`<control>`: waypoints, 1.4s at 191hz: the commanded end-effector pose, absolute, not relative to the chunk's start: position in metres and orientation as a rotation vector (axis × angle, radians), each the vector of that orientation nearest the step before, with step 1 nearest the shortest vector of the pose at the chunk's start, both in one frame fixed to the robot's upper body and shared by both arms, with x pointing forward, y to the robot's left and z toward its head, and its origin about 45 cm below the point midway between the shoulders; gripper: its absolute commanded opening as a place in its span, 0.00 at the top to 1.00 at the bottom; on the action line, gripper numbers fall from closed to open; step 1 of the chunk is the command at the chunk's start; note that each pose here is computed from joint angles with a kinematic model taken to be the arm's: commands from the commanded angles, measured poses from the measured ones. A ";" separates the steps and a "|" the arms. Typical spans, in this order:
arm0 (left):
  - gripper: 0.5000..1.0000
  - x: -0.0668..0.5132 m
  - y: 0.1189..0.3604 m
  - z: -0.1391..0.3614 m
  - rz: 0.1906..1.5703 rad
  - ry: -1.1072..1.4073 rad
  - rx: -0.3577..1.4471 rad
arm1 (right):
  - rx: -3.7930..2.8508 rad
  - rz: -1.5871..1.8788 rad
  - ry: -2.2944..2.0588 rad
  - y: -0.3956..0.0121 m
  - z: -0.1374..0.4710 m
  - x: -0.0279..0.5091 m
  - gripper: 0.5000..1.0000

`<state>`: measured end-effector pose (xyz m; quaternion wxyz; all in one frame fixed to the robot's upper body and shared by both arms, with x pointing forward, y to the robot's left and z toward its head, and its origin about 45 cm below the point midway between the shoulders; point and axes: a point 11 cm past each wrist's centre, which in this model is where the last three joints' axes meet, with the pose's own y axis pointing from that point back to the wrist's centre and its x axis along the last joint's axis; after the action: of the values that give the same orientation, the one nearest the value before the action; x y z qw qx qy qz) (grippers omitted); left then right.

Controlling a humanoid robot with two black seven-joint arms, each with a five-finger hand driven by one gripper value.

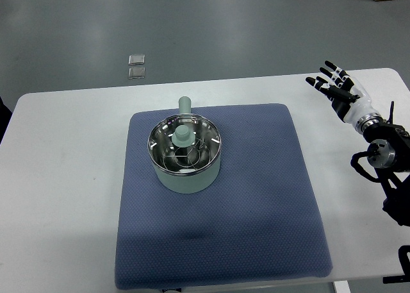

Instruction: Open lid and place right of pot

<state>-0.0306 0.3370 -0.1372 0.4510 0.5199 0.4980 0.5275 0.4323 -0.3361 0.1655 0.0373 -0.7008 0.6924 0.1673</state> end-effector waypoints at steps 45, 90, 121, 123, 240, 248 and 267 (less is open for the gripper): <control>0.00 -0.033 0.338 -0.137 1.302 1.231 1.290 | -2.149 0.511 2.128 -0.338 0.166 0.432 0.15; 0.00 -0.032 0.338 -0.137 1.302 1.229 1.289 | -2.148 0.509 2.133 -0.339 0.166 0.432 0.15; 0.00 -0.032 0.338 -0.137 1.302 1.229 1.289 | -2.149 0.508 2.126 -0.339 0.167 0.432 0.15; 0.00 -0.032 0.338 -0.137 1.304 1.230 1.288 | -2.149 0.504 2.126 -0.339 0.168 0.433 0.15; 0.00 -0.032 0.338 -0.137 1.304 1.230 1.288 | -2.178 0.488 2.076 -0.336 0.176 0.437 0.15; 0.00 -0.032 0.338 -0.137 1.304 1.230 1.288 | -2.178 0.488 2.076 -0.336 0.176 0.437 0.15; 0.00 -0.032 0.338 -0.137 1.304 1.230 1.288 | -2.179 0.486 2.075 -0.337 0.176 0.436 0.15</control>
<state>-0.0316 0.3377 -0.1371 0.4503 0.5210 0.4977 0.5274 0.4365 -0.3365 0.1757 0.0469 -0.7138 0.6803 0.1596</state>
